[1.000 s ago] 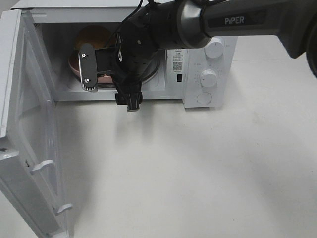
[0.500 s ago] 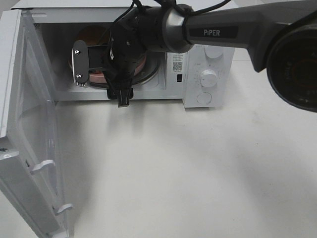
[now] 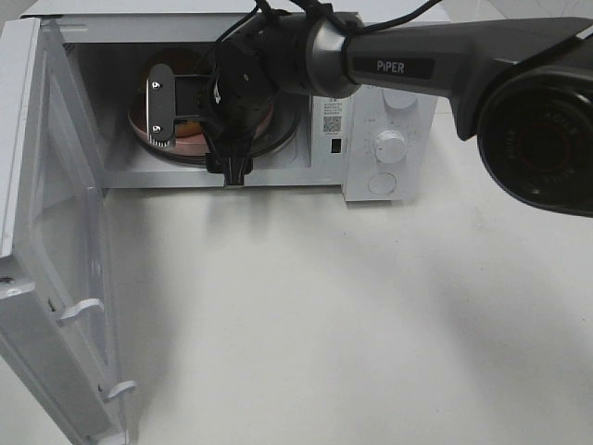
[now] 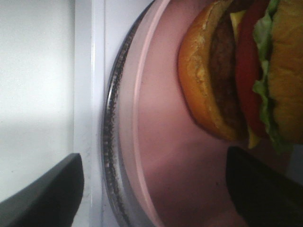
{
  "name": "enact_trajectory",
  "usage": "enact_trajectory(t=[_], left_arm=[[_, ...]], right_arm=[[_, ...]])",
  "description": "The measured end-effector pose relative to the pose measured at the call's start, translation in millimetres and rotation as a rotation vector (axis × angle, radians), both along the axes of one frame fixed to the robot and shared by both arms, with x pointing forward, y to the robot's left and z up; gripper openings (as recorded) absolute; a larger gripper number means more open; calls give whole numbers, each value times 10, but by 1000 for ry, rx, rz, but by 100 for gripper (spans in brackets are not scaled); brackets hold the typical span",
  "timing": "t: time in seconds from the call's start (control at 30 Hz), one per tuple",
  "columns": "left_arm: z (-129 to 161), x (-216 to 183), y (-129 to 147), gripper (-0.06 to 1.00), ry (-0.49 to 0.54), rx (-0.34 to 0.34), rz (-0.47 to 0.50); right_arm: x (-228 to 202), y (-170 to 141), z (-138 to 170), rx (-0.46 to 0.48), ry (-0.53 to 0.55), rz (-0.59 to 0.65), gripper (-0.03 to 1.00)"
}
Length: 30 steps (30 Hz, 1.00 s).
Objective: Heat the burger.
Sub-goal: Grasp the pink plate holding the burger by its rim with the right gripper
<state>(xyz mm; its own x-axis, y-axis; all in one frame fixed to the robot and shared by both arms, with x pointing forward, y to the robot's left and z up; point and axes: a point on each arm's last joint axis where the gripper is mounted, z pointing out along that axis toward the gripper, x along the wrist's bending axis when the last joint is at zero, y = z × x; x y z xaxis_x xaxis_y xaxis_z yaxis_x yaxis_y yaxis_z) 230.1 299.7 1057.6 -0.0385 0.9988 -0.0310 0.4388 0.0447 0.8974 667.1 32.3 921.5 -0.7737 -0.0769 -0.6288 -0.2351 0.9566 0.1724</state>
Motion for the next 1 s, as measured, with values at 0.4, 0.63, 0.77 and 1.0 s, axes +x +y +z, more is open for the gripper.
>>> enact_trajectory(t=[0.4, 0.63, 0.77, 1.0], left_arm=[[0, 0, 0, 98, 0, 0, 0], [0, 0, 0, 98, 0, 0, 0], [0, 0, 0, 98, 0, 0, 0], [0, 0, 0, 98, 0, 0, 0]], right_arm=[[105, -20, -202, -9, 16, -18, 78], [80, -23, -225, 16, 69, -70, 57], [53, -21, -245, 7, 96, -78, 39], [-11, 34, -222, -30, 103, -39, 10]])
